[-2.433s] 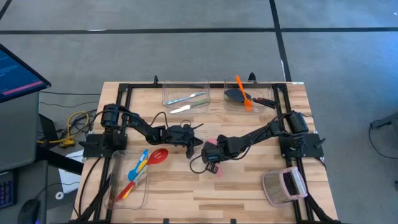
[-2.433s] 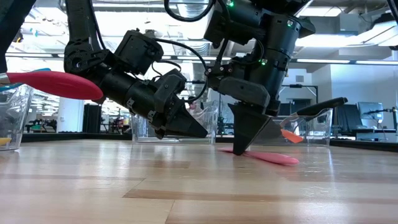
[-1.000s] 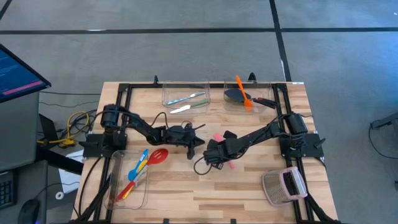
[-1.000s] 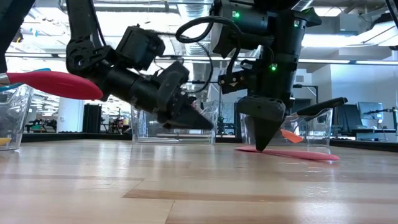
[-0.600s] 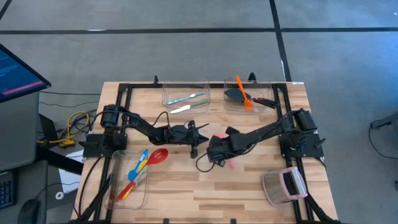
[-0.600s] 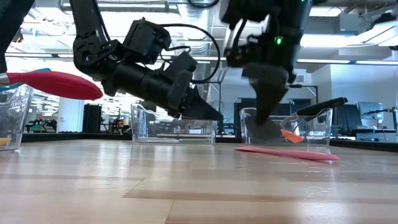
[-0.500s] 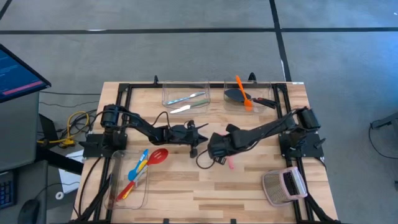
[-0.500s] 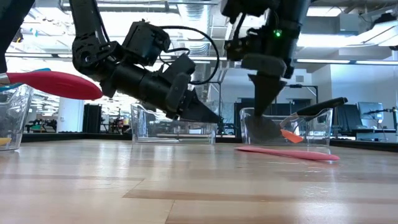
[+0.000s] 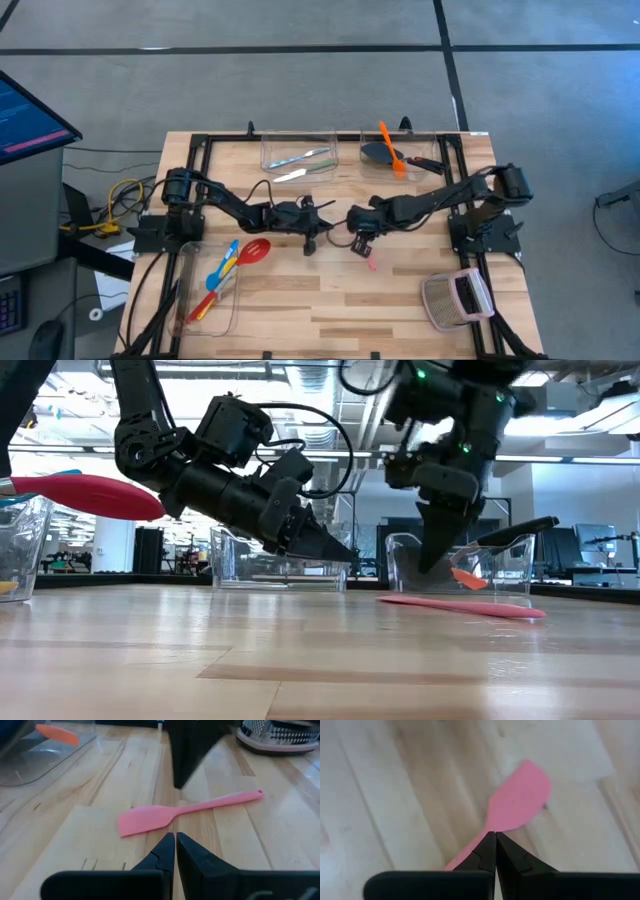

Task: Pick & Place Kitchen Items
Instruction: Put the pink spatula into the top right transparent bin

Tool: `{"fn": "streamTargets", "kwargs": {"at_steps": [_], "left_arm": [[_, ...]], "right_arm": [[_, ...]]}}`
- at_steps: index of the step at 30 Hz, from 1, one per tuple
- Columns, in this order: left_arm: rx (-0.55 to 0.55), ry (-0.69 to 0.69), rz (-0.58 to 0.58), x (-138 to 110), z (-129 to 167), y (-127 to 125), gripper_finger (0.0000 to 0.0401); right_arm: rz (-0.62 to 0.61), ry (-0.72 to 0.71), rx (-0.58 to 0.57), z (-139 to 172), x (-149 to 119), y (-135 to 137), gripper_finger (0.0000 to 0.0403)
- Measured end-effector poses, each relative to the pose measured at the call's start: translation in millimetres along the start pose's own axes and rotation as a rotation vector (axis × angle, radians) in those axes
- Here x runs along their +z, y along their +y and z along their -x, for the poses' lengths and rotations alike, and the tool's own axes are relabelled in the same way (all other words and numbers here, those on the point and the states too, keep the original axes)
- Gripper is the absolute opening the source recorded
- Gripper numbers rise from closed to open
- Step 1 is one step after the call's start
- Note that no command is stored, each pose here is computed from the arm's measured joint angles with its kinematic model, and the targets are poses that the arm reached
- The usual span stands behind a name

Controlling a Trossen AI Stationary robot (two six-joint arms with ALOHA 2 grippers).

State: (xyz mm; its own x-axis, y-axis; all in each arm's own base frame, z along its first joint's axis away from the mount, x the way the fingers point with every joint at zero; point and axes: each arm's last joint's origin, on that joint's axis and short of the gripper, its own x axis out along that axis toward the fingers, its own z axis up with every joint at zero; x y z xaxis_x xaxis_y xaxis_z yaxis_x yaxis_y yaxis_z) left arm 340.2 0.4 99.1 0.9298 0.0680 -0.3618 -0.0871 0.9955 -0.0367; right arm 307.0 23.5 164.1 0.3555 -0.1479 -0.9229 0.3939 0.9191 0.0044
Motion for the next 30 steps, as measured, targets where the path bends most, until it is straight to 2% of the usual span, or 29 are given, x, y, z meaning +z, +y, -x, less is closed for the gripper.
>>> {"fn": "streamTargets", "kwargs": {"at_steps": [10,13,22,27,30], "left_arm": [[0.001,0.008,0.0,-1.6,0.7,0.2,0.0008],[0.001,0.006,0.032,-1.4,0.6,0.1,0.0008],[0.01,-0.057,0.062,12.9,-5.4,4.5,0.0008],[-0.058,-0.077,0.063,21.7,-10.3,11.6,0.0008],[-0.066,-0.061,0.068,18.7,-15.8,17.3,0.0008]], "right_arm": [[-0.1,-0.27,0.113,23.6,-34.7,-36.8,0.0],[-0.113,-0.304,0.158,30.3,-42.3,-43.8,0.0],[-0.074,-0.246,0.29,31.7,-46.3,-51.1,0.0],[-0.113,-0.199,0.283,21.1,-45.5,-55.6,0.0],[-0.131,-0.188,0.273,15.0,-44.2,-57.6,0.0]]}}
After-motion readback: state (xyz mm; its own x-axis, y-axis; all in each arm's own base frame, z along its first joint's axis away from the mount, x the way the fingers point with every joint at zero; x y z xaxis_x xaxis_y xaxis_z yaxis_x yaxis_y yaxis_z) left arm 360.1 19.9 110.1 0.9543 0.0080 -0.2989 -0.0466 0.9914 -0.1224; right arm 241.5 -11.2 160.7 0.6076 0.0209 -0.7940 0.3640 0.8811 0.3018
